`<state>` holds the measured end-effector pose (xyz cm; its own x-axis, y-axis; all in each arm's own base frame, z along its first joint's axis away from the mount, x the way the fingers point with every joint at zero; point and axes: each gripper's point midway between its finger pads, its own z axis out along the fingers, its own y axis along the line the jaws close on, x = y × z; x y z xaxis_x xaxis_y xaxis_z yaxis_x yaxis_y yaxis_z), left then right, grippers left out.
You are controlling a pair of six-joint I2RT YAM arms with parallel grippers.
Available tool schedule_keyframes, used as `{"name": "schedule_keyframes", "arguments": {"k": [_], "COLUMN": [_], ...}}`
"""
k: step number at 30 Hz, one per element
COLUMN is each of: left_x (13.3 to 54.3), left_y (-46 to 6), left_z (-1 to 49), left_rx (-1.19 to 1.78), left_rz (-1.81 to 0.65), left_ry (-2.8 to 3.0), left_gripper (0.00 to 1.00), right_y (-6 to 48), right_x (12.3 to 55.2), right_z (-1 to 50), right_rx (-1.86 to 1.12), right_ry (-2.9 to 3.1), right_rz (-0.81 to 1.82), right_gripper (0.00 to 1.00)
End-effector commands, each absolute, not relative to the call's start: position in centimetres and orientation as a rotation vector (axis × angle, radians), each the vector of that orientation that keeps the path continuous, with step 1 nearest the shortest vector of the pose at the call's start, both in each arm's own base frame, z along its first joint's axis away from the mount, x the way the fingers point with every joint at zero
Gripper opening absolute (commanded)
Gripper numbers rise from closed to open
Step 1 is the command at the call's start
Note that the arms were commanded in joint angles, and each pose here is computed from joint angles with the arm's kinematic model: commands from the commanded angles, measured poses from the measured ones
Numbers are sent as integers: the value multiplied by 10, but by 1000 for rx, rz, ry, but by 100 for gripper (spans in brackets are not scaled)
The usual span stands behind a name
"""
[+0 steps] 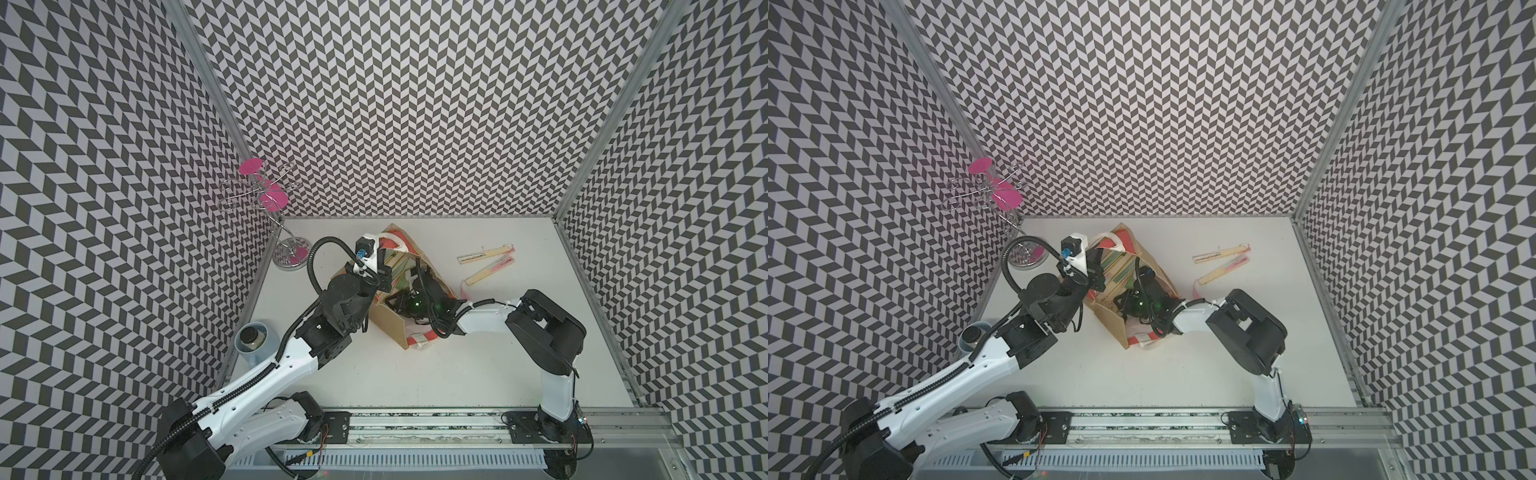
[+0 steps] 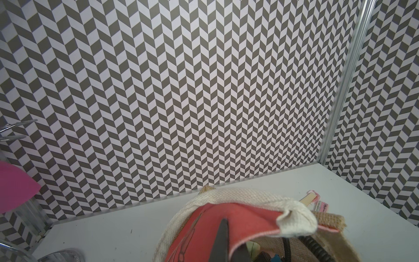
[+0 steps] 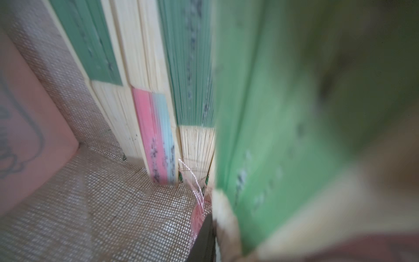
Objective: Take out the folding fans from the tote bags
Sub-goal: Pick up the folding fan from the canvas bag.
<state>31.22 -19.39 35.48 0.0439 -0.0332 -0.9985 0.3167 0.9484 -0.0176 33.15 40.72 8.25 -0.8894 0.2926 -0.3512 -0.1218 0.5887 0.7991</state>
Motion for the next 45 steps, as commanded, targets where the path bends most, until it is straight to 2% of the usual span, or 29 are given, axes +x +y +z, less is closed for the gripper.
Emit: {"name": "schedule_keyframes", "arguments": {"k": [1, 7, 28, 45], "left_x": [308, 311, 322, 335], "left_y": [-180, -176, -169, -162], "left_z": [383, 381, 382, 382], "left_rx": [139, 129, 89, 40], "left_rz": [-290, -246, -190, -165], "left_ry": [1418, 1425, 1440, 1466], "left_gripper": [0, 0, 0, 0], "right_y": [400, 399, 379, 354], "right_x": [341, 334, 286, 237], "right_z": [105, 136, 259, 281], "right_rx": [126, 29, -263, -456], "right_ry": [2290, 2231, 1943, 1861], "right_rz": [1229, 1207, 1089, 1051], "right_gripper": [12, 6, 5, 5]}}
